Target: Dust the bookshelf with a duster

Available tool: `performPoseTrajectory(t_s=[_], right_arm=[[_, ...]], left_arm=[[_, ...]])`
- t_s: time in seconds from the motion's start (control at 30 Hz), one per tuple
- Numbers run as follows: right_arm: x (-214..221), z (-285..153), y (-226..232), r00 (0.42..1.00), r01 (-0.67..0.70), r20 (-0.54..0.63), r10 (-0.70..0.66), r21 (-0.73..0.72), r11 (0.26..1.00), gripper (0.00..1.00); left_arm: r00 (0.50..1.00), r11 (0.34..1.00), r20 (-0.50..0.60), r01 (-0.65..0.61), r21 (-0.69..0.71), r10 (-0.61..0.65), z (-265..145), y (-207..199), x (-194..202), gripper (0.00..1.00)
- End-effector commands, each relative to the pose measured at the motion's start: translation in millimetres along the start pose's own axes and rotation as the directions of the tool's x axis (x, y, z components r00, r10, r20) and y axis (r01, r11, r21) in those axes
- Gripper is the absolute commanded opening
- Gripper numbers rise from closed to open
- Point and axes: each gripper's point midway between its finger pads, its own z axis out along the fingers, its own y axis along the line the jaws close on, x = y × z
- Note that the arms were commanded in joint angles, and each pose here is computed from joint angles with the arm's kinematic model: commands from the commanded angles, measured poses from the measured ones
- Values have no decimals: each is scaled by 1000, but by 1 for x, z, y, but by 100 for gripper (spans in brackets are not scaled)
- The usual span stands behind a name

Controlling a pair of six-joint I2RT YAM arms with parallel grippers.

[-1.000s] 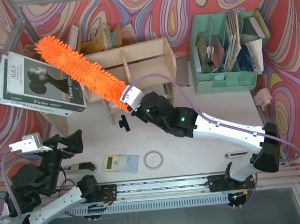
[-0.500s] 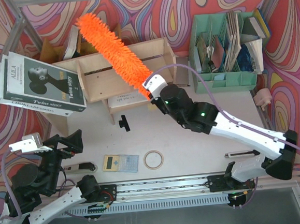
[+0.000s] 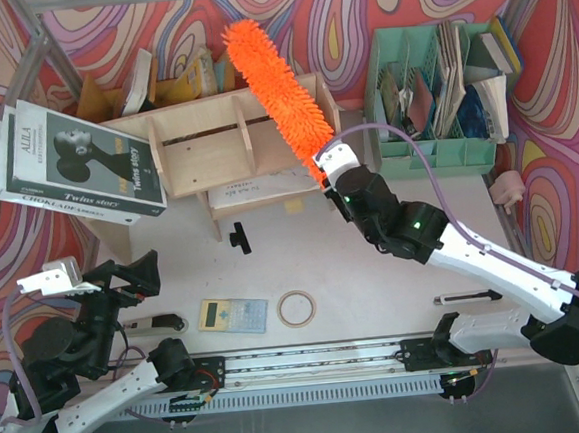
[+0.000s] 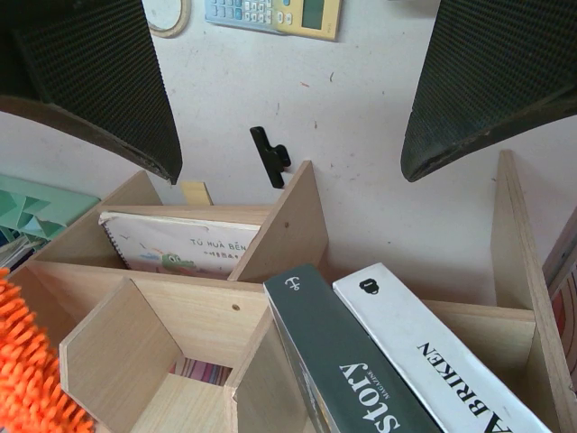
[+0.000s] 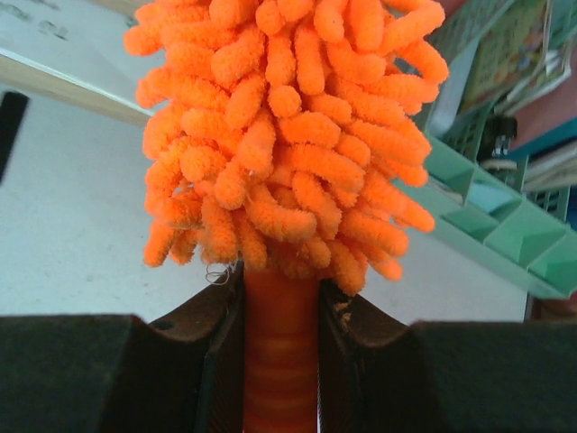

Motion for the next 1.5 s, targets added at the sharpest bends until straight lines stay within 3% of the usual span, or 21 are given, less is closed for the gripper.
performPoseTrajectory(t_s=[0.0,0.53,0.87,1.47], right_arm=[[7,-8,-33,993,-115,0,115,97,989,0],[15,-45,-72,963,-268,53,263,148,952,0],[59,-27,-56,957,-272,-54,284,164,948,0],[168,-9,12,899,-347,-278,340,25,938,0]], left_arm=[[1000,1000,9,0,-14,0,-1,6,1,99],[1000,1000,7,-2,-16,2,-1,6,2,98],[1000,1000,8,3,-14,-3,-1,6,2,98],[1000,1000,9,5,-15,-4,-1,6,2,99]])
